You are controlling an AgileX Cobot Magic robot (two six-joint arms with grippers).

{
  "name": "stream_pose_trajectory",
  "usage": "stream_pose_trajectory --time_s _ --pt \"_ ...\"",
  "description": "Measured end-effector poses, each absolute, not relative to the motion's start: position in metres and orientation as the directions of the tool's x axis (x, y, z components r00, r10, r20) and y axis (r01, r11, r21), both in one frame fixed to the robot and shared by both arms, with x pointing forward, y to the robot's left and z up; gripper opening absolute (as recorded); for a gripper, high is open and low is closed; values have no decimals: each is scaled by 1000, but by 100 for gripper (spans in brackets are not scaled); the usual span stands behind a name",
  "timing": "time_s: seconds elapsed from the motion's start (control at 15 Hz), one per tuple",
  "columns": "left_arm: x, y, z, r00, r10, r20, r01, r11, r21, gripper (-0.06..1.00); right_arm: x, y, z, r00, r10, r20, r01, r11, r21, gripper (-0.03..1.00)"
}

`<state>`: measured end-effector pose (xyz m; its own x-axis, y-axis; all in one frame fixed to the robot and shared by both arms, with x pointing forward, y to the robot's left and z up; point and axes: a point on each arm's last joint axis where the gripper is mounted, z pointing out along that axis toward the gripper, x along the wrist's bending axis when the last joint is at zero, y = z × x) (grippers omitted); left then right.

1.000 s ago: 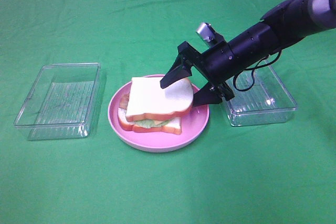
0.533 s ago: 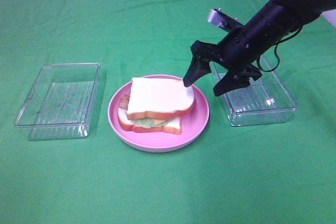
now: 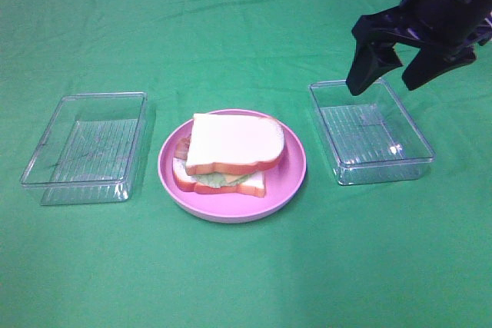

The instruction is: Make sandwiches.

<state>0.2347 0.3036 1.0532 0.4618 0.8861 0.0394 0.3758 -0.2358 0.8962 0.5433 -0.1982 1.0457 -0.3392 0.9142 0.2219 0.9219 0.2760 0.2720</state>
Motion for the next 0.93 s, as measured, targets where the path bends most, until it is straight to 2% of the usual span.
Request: stream_pose_trajectory --time_s 0.2,0.27,0.4,0.47,0.6,0.73,0.93 --pt "235 304 1053 462 886 39 376 -236 896 80 476 -216 1068 -357 912 204 900 277 338 77" --pt "235 304 1053 462 886 39 376 -236 896 80 476 -216 1068 -357 912 204 900 277 338 77" --pt "235 304 1053 462 886 39 376 -236 896 80 419 -232 1066 -370 911 179 888 290 357 77" --pt "235 304 1053 462 886 39 376 -236 896 80 419 -232 1066 -370 911 179 888 290 357 77" --pt "235 304 1053 462 886 39 376 -236 896 80 360 -249 1062 -393 908 145 855 302 422 77" --pt "235 304 1053 462 886 40 375 -237 896 80 326 -259 1055 -406 906 122 820 302 487 77" --pt "234 302 1053 480 876 49 367 -251 896 80 273 -273 1051 -430 900 71 690 277 669 77"
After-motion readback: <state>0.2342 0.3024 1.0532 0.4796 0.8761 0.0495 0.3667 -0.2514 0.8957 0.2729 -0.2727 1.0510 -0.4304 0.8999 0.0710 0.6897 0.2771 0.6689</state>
